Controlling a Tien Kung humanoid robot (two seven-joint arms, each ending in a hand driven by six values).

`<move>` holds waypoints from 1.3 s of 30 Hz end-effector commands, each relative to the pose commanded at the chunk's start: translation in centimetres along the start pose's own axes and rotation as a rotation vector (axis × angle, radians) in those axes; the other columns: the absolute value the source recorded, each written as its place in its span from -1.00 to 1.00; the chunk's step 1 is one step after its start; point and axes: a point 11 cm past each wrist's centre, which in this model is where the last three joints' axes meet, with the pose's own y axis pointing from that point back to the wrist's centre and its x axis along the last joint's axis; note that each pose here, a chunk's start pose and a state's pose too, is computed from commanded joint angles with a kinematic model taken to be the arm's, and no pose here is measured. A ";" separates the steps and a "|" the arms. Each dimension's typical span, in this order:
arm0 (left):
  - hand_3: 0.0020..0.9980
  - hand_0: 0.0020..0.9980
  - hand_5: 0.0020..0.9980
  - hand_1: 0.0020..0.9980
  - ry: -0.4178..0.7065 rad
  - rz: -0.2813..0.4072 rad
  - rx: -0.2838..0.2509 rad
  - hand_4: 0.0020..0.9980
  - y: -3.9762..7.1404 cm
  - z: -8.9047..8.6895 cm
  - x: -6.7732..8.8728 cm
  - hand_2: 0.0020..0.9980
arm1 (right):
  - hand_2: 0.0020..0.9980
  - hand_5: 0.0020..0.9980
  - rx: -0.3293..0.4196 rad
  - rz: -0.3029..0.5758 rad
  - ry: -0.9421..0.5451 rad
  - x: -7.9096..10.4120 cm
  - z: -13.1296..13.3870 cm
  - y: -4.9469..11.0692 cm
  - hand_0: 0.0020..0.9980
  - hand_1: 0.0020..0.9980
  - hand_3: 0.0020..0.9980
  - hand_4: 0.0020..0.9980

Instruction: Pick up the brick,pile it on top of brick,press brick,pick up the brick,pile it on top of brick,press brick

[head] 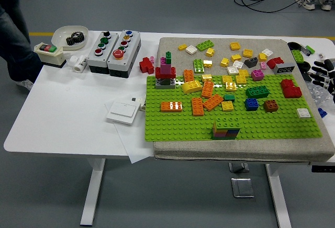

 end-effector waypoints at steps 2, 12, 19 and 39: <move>0.19 0.35 0.35 0.43 0.003 0.000 0.000 0.38 0.0 0.0 0.0 0.46 | 0.56 0.72 0.005 0.003 0.040 0.3 -0.1 -0.2 0.58 0.50 0.61 1.00; 0.19 0.35 0.35 0.43 0.011 0.000 -0.003 0.37 0.0 0.2 0.0 0.46 | 0.58 0.35 0.064 -0.047 0.337 0.6 -1.4 -1.3 0.51 0.48 0.64 0.97; 0.19 0.35 0.35 0.43 0.014 -0.001 -0.004 0.38 0.0 0.2 0.0 0.46 | 0.59 0.31 0.109 -0.088 0.502 0.2 -2.3 -2.2 0.48 0.48 0.65 0.96; 0.19 0.36 0.34 0.43 0.021 -0.001 -0.004 0.38 0.0 0.2 0.0 0.46 | 0.22 -0.03 0.322 -0.276 1.000 -2.6 -4.0 -3.0 -0.17 0.03 0.55 1.00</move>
